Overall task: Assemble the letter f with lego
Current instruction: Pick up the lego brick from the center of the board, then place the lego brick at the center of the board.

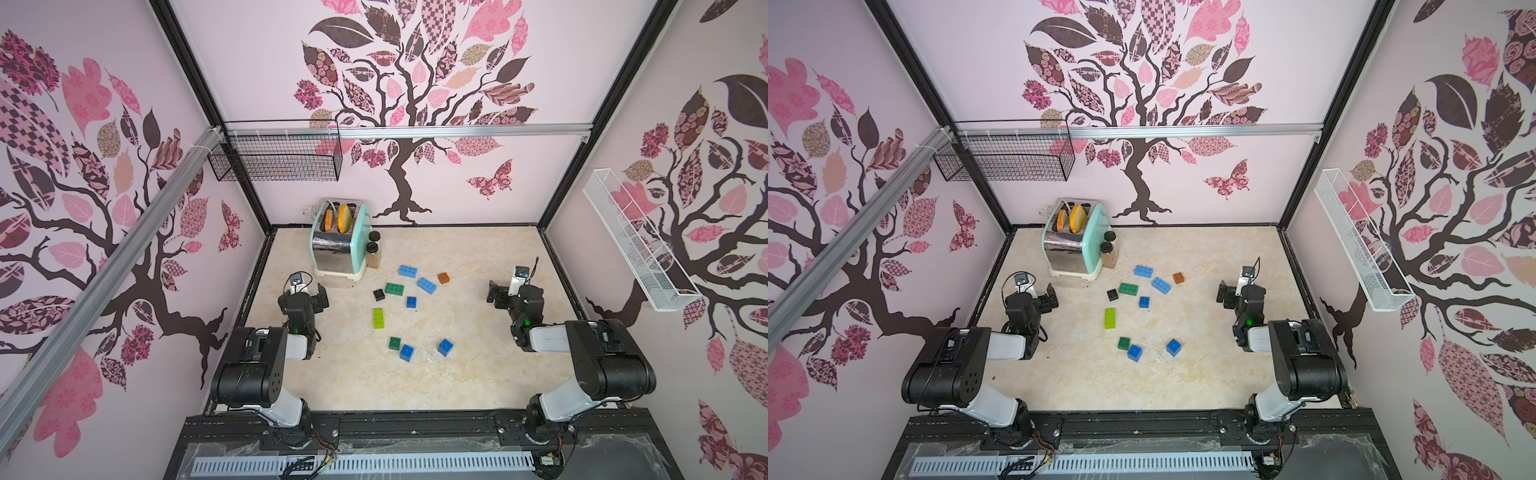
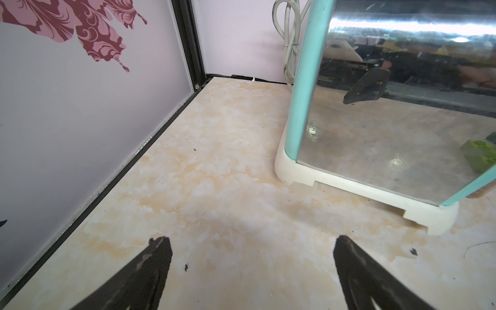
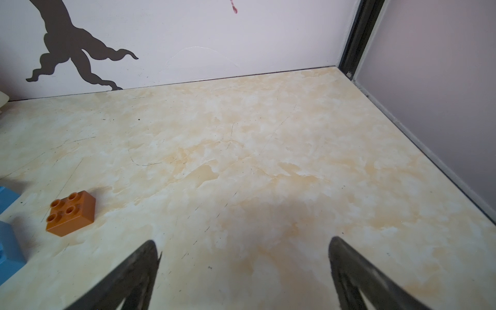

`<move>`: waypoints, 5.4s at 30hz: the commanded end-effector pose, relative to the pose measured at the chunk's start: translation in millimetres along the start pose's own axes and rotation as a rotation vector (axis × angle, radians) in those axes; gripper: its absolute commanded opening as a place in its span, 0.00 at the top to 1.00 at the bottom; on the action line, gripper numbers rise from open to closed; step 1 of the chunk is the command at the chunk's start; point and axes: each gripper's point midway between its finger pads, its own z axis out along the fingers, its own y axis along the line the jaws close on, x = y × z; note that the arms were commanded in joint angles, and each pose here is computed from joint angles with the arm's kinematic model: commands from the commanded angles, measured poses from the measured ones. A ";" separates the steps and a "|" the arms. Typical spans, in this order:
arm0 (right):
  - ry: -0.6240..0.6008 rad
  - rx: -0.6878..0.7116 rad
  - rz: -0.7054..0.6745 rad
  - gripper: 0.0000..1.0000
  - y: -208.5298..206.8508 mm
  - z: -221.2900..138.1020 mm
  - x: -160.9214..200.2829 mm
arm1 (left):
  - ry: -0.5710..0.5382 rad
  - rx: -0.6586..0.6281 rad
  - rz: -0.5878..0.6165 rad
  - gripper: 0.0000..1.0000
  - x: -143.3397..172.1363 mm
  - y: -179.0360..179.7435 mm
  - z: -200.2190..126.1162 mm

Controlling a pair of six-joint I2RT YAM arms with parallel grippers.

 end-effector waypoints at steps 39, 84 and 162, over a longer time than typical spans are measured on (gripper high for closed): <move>0.612 0.057 0.232 0.00 74.2 -115.3 -52.0 | 0.910 0.431 -0.225 0.02 -13.4 -134.4 -162.1; 0.857 -0.109 0.234 0.00 91.6 -167.5 28.5 | 1.115 0.638 0.538 0.54 125.7 -275.6 -239.9; 0.937 -0.156 0.291 0.00 143.5 -108.3 -3.1 | 1.086 0.286 0.199 0.24 33.8 -273.7 -166.1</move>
